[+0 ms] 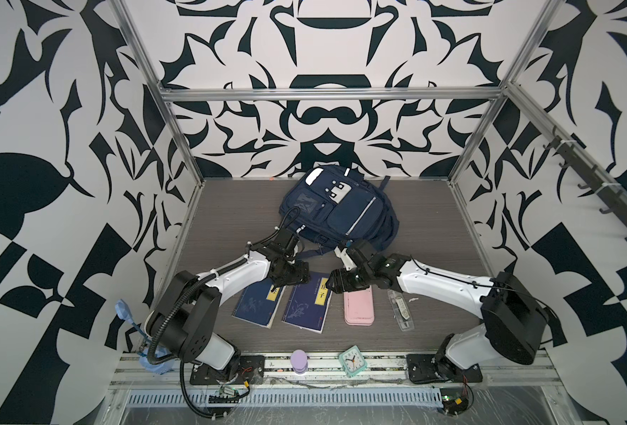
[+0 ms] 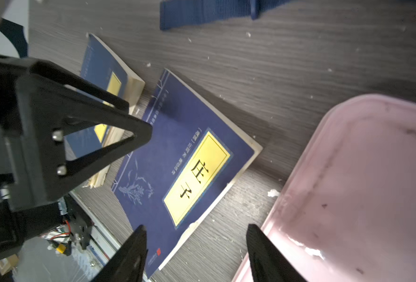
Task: Pack books, pencil case, and school supplies into a backpack
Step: Pick up the book at the center of the table.
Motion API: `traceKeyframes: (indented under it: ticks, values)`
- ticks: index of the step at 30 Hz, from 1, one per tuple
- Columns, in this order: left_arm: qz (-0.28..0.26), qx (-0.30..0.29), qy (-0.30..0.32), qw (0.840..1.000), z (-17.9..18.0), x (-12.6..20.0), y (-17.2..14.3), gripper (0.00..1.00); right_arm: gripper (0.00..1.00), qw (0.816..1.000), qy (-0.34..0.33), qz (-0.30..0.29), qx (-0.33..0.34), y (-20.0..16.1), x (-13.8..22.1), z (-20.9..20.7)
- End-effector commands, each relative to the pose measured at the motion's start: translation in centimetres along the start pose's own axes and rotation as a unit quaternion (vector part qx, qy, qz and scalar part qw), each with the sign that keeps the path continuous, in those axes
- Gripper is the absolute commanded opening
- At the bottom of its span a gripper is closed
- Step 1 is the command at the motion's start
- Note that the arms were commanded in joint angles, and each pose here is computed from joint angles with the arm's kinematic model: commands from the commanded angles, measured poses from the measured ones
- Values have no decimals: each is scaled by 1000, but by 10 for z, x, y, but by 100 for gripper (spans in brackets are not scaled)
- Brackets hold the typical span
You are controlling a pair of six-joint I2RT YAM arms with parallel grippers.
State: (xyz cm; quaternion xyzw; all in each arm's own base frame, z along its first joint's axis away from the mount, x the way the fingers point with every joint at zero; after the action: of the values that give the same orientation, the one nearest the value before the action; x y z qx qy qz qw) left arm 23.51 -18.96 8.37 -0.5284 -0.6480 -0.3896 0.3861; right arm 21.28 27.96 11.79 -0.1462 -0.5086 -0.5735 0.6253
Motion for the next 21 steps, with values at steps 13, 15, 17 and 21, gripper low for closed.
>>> traceKeyframes:
  ticks: [13, 15, 17, 21]
  values:
    - [47, 31, -9, 998, 19, -12, -38, 76, 48, 999, -27, 17, -13, -23, -25, 4]
    - [48, 32, -14, 998, 20, -14, -40, 76, 46, 999, -33, 20, -16, -24, -27, 0]
    - [51, 33, -13, 998, 22, -15, -42, 76, 46, 999, -37, 21, -18, -26, -30, -2]
    - [57, 39, -18, 997, 24, -20, -46, 76, 44, 999, -40, 28, -22, -28, -39, -5]
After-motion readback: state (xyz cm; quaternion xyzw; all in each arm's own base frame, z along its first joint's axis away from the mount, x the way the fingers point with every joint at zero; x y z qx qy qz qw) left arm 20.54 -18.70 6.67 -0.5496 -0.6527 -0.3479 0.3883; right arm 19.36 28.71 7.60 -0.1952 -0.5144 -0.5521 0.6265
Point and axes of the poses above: each gripper's point midway between its finger pads, its own x axis back along the fingers, its own z axis along the line the jaws close on, y = z × x, the point moved 4 cm from there along x, back along the fingers, and after that the axes turned 10 degrees about x, right-handed, at the moved point
